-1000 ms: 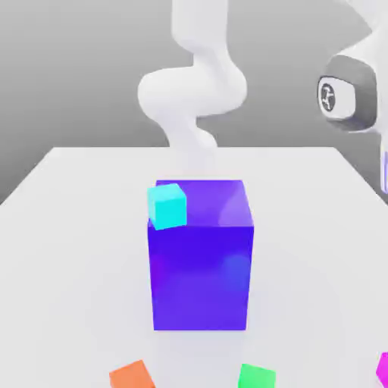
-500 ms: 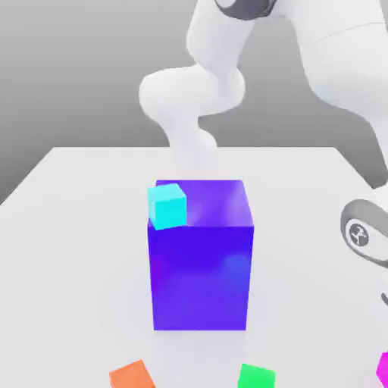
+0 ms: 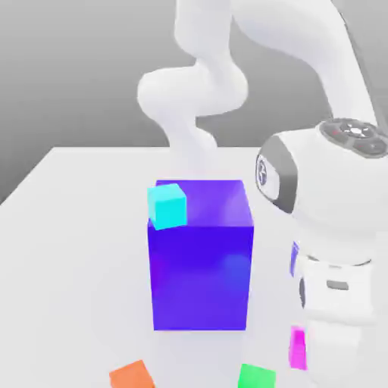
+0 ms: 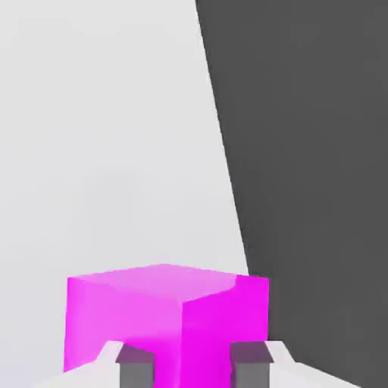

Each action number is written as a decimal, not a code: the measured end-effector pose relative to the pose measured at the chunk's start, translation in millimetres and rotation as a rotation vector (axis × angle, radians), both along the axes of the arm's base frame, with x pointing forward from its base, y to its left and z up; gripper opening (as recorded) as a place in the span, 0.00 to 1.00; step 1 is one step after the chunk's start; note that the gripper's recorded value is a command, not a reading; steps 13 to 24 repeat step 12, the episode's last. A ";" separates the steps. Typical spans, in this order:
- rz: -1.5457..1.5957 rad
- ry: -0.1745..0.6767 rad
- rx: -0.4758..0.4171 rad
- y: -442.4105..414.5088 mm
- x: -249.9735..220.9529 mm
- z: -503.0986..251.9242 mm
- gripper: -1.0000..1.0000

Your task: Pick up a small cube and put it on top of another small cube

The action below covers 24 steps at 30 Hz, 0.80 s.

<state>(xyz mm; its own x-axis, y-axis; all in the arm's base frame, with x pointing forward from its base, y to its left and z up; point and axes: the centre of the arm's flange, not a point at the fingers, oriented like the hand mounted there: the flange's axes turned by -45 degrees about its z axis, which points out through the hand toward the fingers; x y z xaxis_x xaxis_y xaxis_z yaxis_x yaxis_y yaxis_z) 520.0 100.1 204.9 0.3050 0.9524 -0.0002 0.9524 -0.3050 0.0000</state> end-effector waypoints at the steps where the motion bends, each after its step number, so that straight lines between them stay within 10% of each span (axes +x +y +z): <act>1: -0.012 0.001 0.000 -5.7 -0.5 -13.9 0.00; 2: -0.018 0.001 0.000 -8.8 -1.0 -22.3 1.00; 24: -0.022 -0.001 0.001 -10.9 -0.2 16.6 1.00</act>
